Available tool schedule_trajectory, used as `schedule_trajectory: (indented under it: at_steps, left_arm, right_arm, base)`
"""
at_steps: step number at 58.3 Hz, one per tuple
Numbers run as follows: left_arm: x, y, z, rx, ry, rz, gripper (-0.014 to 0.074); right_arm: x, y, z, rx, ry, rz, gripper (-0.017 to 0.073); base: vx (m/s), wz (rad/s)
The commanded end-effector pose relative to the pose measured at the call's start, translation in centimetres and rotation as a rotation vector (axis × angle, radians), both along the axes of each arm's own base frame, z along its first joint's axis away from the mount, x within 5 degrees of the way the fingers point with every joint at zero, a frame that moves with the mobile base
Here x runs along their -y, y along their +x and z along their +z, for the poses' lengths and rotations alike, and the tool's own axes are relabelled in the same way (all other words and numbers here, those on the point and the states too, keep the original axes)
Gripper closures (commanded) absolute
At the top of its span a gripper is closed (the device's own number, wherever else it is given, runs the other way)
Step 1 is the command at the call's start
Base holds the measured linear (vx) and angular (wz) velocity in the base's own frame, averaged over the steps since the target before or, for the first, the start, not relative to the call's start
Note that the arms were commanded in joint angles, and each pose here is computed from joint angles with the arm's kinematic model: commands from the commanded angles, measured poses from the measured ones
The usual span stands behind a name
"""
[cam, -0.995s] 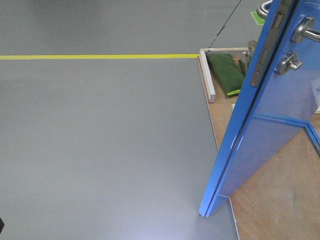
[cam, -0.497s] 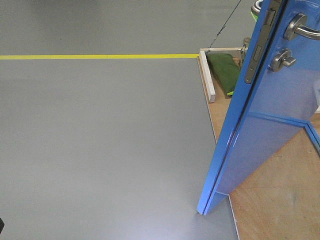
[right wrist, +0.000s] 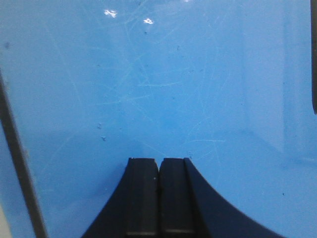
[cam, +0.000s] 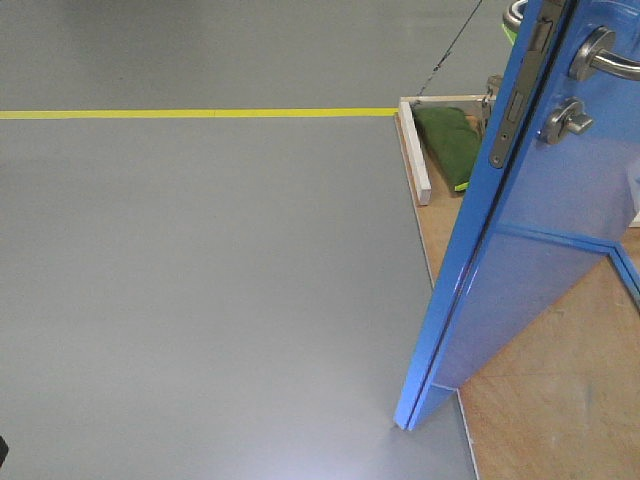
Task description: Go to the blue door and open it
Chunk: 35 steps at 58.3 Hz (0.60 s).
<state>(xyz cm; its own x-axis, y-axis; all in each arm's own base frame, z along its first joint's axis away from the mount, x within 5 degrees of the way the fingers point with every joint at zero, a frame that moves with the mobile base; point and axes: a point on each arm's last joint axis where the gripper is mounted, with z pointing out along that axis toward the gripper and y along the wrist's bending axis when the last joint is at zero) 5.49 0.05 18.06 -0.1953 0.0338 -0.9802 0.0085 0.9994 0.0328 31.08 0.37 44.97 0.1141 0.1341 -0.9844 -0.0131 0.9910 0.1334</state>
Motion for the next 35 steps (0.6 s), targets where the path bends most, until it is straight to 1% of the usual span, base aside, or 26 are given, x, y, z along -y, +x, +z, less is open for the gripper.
schedule_trajectory:
  at_steps: [1, 35]
  left_arm:
    - [0.06, -0.06, 1.70, 0.121, -0.009, -0.006, 0.0521]
    - [0.06, -0.06, 1.70, 0.121, -0.009, -0.006, 0.0521]
  right_arm:
    - [0.08, -1.12, 2.49, 0.127, -0.008, -0.017, 0.0547]
    - [0.08, -1.12, 2.49, 0.127, -0.008, -0.017, 0.0547]
  base:
    - [0.00, 0.00]
    - [0.00, 0.01]
